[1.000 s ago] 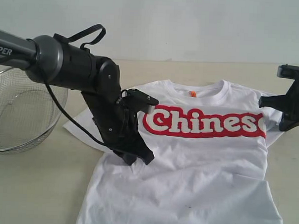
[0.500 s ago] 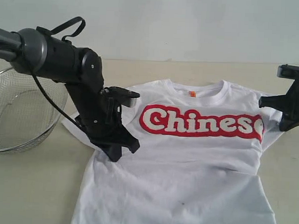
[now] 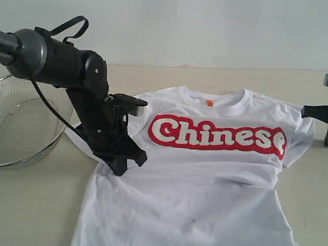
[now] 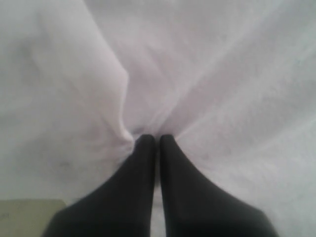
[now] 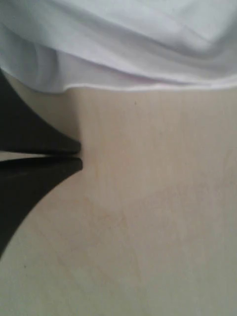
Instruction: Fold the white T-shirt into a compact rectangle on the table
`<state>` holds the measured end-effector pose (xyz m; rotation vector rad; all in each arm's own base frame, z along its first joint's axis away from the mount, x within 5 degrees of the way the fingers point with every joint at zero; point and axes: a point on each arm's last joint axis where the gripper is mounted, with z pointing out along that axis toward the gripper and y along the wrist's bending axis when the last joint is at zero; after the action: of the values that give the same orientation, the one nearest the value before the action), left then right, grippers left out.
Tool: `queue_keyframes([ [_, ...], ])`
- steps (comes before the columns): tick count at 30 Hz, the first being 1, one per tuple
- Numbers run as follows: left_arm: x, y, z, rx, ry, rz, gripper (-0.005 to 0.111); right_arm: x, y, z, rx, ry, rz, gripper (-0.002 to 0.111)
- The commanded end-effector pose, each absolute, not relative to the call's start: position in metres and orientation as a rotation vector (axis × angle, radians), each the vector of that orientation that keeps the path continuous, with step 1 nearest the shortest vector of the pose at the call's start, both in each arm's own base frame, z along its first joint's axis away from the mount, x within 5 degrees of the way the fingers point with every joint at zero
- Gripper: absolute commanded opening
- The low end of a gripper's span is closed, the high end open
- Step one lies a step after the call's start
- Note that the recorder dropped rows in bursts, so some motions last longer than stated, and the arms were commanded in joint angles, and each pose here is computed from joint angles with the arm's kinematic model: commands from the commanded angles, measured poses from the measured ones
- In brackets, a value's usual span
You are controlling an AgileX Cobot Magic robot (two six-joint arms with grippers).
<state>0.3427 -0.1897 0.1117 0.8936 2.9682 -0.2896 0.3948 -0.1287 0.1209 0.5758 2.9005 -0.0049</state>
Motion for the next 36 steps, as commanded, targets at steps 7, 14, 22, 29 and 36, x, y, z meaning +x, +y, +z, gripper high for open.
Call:
queue_keyframes([
  [7,0.343,-0.185,0.113,0.906,2.958,-0.303,0.005,0.405,-0.118,0.160,0.555,2.711,0.242,0.000],
  [14,0.346,-0.188,0.116,0.882,2.931,-0.325,0.005,0.406,-0.109,0.157,0.573,2.710,0.400,0.000],
  [22,0.346,-0.188,0.116,0.882,2.931,-0.325,0.005,0.397,-0.103,0.132,0.573,2.808,0.461,0.000],
  [29,0.346,-0.188,0.116,0.880,2.932,-0.328,0.005,0.399,-0.103,0.132,0.582,2.794,0.478,0.000],
  [36,0.346,-0.188,0.116,0.880,2.932,-0.328,0.005,0.402,-0.104,0.133,0.585,2.757,0.465,0.000],
])
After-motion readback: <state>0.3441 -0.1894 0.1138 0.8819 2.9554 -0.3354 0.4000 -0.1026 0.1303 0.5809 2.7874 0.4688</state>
